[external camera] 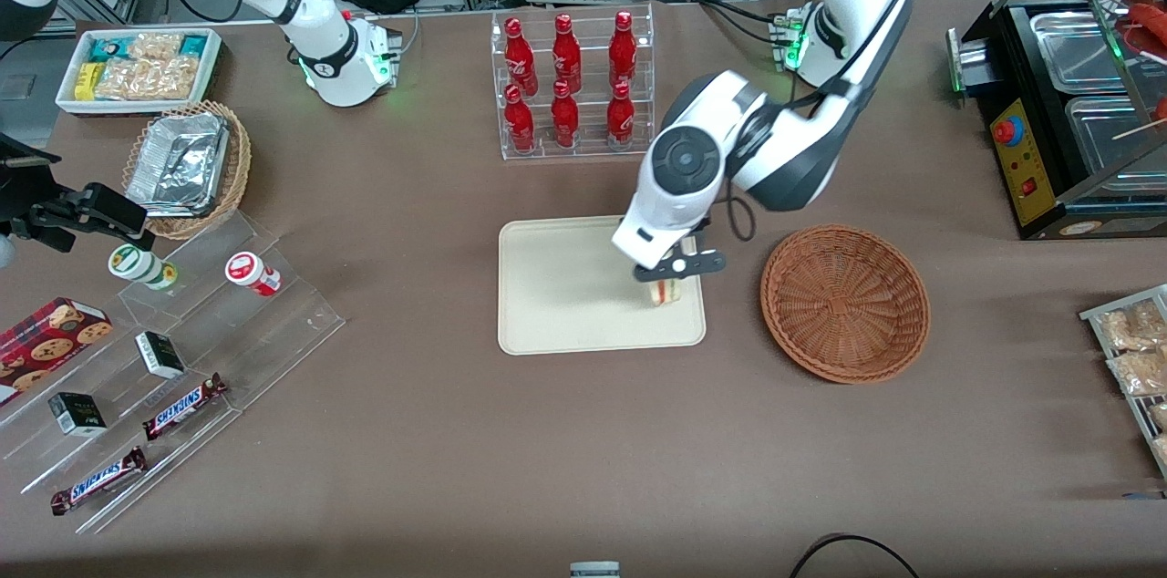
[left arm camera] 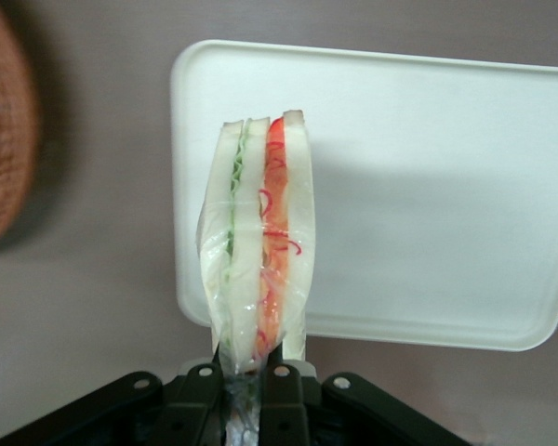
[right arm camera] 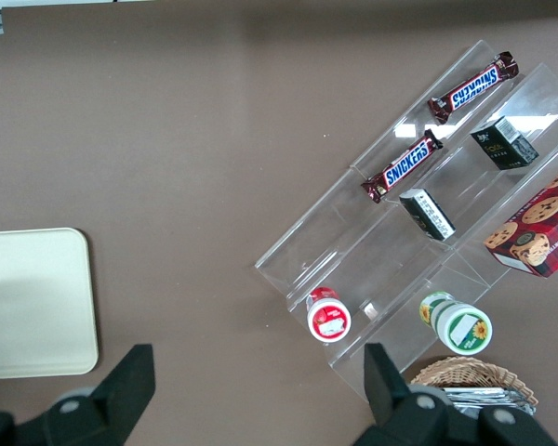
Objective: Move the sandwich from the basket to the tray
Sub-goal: 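Lift the sandwich and carry it with the left gripper over the tray, then lower the sandwich onto the cream tray and open the left gripper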
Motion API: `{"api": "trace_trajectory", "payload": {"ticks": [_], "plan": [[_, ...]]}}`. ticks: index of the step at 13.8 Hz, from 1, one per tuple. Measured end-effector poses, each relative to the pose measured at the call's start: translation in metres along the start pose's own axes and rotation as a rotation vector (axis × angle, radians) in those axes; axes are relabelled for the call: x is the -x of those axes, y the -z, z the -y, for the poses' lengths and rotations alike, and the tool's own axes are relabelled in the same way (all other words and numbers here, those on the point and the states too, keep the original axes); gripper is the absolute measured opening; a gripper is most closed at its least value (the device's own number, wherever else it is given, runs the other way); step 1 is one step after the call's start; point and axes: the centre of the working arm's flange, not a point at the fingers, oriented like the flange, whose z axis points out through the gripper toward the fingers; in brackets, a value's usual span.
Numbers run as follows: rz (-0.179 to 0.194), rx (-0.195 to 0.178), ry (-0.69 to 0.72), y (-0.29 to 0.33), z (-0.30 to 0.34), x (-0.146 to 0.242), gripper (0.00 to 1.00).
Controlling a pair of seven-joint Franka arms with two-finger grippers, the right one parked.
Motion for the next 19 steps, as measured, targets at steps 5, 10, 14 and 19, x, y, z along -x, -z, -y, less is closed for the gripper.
{"api": "trace_trajectory", "payload": {"ticks": [5,10,14,19], "plan": [[-0.021,-0.029,-0.022,-0.043,-0.036,0.015,0.13],[-0.051,0.03,-0.017,-0.075,-0.056,0.007,0.13],[-0.055,0.032,-0.039,-0.094,-0.068,0.012,0.13],[-0.065,0.01,-0.052,-0.102,-0.072,0.017,0.22]]}}
